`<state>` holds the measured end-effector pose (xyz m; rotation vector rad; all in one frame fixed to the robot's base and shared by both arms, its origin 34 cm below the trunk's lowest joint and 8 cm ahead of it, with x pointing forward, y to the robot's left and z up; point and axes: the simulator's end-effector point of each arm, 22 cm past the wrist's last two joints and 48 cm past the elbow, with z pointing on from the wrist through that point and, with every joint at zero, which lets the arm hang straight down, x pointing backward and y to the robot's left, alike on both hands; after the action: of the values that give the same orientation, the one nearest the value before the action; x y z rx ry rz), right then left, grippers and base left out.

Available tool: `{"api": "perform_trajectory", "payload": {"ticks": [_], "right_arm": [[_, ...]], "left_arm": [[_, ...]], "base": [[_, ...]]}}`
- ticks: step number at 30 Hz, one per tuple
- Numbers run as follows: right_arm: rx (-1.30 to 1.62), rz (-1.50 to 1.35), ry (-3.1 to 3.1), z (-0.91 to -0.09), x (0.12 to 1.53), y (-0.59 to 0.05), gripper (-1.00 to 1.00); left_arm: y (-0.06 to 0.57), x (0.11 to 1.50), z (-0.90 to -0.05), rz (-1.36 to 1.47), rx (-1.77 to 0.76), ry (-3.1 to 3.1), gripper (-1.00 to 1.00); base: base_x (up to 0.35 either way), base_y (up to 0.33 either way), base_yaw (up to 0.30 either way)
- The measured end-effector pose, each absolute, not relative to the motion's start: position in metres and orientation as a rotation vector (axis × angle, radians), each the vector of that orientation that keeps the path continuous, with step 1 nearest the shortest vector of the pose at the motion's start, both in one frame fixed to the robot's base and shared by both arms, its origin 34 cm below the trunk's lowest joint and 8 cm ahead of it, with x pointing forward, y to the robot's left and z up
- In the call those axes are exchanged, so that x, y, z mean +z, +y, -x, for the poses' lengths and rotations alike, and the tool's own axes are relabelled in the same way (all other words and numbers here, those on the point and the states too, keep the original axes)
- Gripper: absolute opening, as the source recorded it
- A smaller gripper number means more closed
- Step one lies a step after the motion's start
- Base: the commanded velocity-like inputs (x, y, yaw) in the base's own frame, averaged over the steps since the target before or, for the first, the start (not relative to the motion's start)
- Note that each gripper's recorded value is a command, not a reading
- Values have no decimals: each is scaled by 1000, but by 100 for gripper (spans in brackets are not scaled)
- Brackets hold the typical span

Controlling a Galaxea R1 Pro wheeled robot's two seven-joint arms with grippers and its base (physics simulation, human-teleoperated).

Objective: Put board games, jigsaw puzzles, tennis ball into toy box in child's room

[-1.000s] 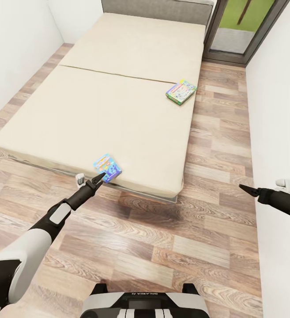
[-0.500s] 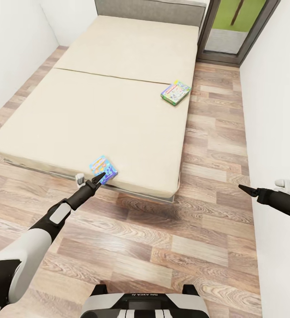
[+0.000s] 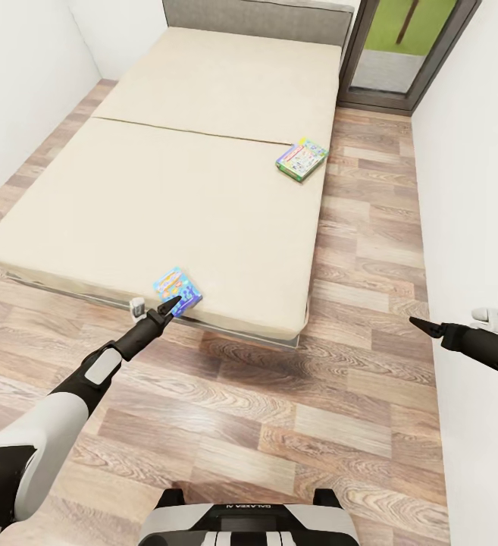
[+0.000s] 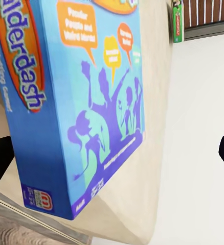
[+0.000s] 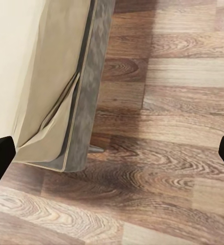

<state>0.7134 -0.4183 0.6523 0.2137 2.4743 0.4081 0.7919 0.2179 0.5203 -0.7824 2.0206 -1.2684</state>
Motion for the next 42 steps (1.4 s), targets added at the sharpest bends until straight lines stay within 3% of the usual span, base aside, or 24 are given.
{"api": "perform_trajectory", "payload": {"ticks": [2, 3, 42], "right_arm": [[409, -214, 2474, -713, 652, -418, 100], [409, -214, 2474, -713, 652, -418, 100], [467, -247, 2464, -711, 645, -399, 100]], "left_arm": [[218, 520, -792, 782, -1268, 2021, 100], [218, 520, -792, 782, -1268, 2021, -100], [213, 528, -793, 747, -1277, 1991, -100]], "base": [[0, 0, -3], [0, 0, -2], [0, 0, 0]]}}
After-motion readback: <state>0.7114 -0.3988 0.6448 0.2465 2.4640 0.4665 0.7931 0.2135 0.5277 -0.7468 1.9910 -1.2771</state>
